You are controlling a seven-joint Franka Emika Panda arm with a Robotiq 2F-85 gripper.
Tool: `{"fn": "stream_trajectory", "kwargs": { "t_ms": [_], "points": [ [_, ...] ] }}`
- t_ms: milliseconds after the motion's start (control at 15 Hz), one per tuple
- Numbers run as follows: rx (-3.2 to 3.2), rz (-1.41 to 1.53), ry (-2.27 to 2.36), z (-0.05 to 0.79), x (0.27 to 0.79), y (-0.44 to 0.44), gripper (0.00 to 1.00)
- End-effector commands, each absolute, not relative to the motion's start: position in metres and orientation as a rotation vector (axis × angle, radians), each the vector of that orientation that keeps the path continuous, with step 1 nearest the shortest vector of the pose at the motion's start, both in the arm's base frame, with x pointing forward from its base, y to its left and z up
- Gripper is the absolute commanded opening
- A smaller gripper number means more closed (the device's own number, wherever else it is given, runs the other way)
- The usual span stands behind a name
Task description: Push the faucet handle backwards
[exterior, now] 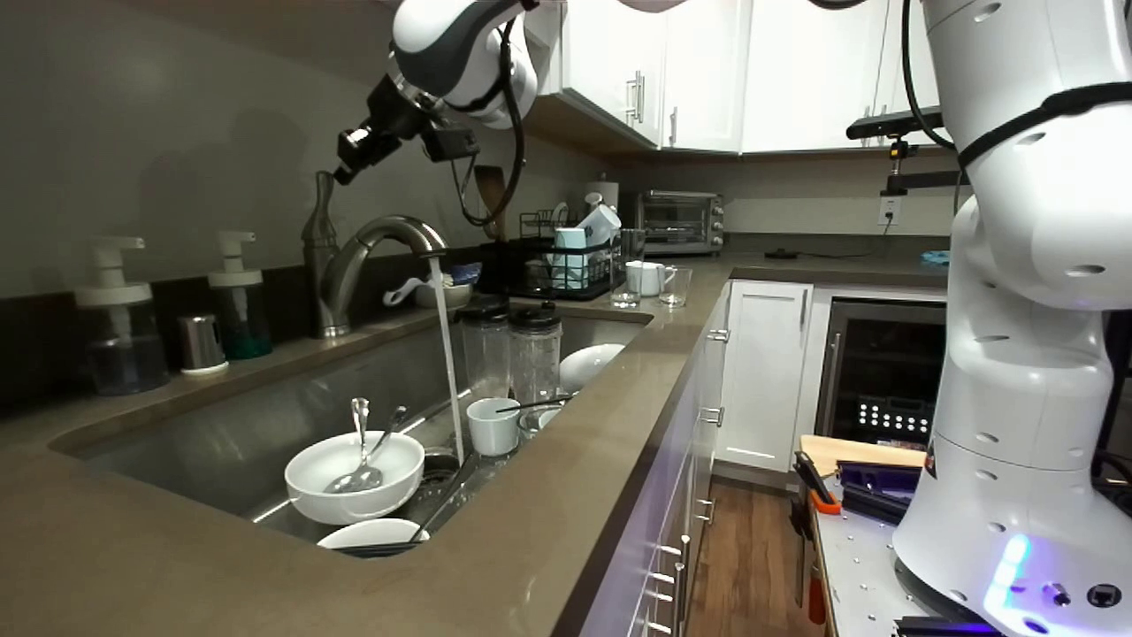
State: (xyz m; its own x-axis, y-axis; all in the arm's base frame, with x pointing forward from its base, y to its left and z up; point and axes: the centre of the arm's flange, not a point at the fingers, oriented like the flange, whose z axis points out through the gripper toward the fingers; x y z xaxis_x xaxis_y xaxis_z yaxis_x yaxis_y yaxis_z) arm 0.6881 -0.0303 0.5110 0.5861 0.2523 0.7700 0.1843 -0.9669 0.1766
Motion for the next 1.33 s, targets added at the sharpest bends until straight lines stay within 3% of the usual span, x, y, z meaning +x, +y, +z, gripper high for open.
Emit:
{"fn": "stream_trajectory", "kwargs": {
  "t_ms": [0,533,1267],
  "points": [
    [2.669,1.416,0.377,0.508,0.685,-0.030,0.00],
    [2.647,1.532,0.387,0.515,0.687,-0.013,0.00],
    [2.728,1.430,0.364,0.510,0.683,-0.016,0.00]
  ]
}}
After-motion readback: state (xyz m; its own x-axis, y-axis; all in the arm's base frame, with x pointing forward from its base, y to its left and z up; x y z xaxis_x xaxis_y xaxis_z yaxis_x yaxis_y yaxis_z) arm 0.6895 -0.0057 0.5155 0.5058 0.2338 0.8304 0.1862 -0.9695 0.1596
